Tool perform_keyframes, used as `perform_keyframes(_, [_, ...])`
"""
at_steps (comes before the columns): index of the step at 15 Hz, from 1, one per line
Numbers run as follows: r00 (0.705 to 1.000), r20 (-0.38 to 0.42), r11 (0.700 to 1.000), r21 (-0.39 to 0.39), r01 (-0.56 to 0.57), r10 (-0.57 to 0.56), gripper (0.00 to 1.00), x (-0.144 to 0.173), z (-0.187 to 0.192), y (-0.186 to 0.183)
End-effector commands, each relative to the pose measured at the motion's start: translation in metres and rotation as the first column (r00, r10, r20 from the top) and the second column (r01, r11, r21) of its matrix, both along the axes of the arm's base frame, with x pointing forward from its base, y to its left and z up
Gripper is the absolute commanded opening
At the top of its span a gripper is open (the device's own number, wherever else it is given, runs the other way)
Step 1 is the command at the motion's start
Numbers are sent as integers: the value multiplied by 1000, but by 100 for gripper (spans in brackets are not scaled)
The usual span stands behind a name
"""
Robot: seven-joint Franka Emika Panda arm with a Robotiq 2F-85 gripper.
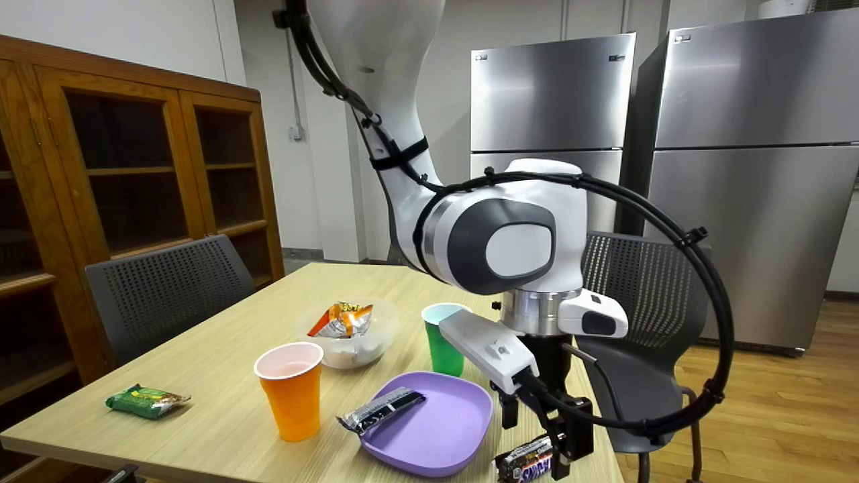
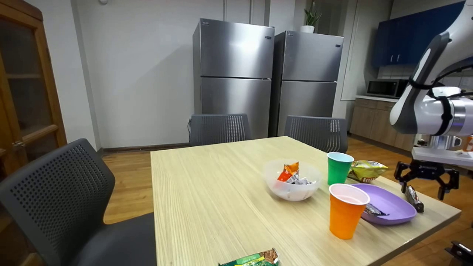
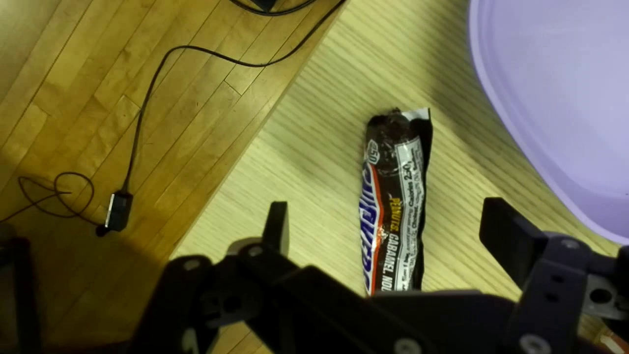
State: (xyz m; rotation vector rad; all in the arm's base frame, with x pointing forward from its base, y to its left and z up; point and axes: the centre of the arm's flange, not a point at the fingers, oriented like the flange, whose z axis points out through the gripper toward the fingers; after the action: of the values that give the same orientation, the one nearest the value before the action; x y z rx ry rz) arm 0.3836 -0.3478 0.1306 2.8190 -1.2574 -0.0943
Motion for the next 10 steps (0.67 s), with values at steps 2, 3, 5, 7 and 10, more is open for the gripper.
perform_keyframes(2, [999,13,999,4,35,-35,100,8,-11,-12])
perform_keyframes(3, [999,12,999,9,34,-34,100,8,-13,-13])
perform_keyframes(5, [999,10,999,12,33,-33,100,7,-15,-13])
perform_keyframes(7, [999,9,999,15,35,-36,100,6,-17,-13])
perform_keyframes(10, [999,7,999,11,35,-35,68,3,-17,-14])
